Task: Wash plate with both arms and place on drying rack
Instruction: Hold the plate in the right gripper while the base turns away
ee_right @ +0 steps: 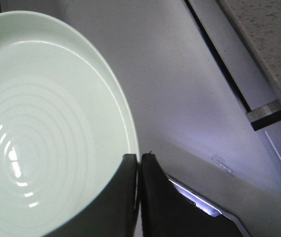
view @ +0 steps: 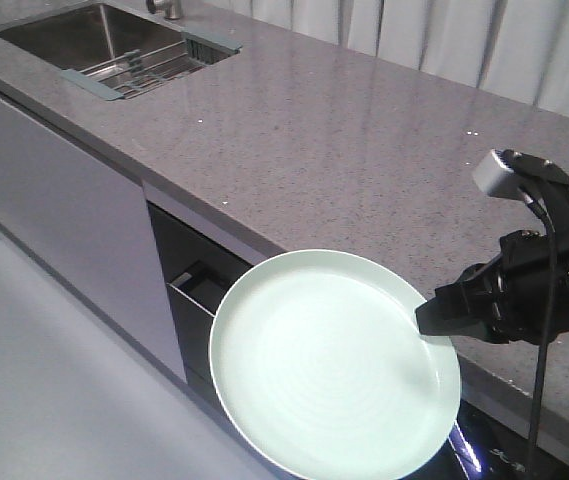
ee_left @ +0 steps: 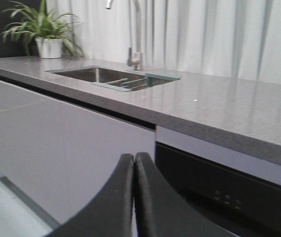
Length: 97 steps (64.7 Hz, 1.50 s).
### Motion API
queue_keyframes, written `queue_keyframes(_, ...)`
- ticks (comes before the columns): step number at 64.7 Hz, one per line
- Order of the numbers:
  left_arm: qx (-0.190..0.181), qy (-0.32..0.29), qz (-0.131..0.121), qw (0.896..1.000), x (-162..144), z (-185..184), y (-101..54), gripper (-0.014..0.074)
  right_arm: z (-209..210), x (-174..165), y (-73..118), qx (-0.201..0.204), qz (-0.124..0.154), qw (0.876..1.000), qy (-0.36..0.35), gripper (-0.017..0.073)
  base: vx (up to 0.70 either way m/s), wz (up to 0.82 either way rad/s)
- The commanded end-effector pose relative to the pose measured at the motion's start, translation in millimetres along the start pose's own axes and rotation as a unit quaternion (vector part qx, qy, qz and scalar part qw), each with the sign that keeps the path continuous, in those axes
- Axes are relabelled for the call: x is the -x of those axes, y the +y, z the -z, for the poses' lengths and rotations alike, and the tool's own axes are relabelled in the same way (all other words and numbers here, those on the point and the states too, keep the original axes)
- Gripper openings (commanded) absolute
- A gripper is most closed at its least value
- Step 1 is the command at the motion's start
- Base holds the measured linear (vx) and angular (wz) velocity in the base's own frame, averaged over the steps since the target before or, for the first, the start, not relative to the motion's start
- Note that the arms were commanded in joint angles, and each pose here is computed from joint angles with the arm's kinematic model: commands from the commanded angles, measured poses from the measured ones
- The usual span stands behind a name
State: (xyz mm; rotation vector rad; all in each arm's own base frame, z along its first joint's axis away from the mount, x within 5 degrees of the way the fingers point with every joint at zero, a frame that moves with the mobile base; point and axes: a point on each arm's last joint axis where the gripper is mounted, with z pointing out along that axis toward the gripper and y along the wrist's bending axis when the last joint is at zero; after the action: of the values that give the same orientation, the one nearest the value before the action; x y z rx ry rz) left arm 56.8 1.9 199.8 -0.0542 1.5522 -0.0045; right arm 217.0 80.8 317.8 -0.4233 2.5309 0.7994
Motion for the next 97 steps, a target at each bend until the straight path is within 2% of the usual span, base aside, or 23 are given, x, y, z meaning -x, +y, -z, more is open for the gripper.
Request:
queue_keyframes(1,-0.007,-0.058,0.006,0.998,16.5,2.9,-1.2,-0.0006,11.0,6.5,9.3,0.014,0.007,0.999,-0.038,-0.0008,-0.06,0.38)
queue_keyframes(97,-0.007,-0.058,0.006,0.998,16.5,2.9,-1.2,-0.0006,11.0,6.4,9.4,0.014,0.007,0.999,-0.037,-0.0008,-0.05,0.39)
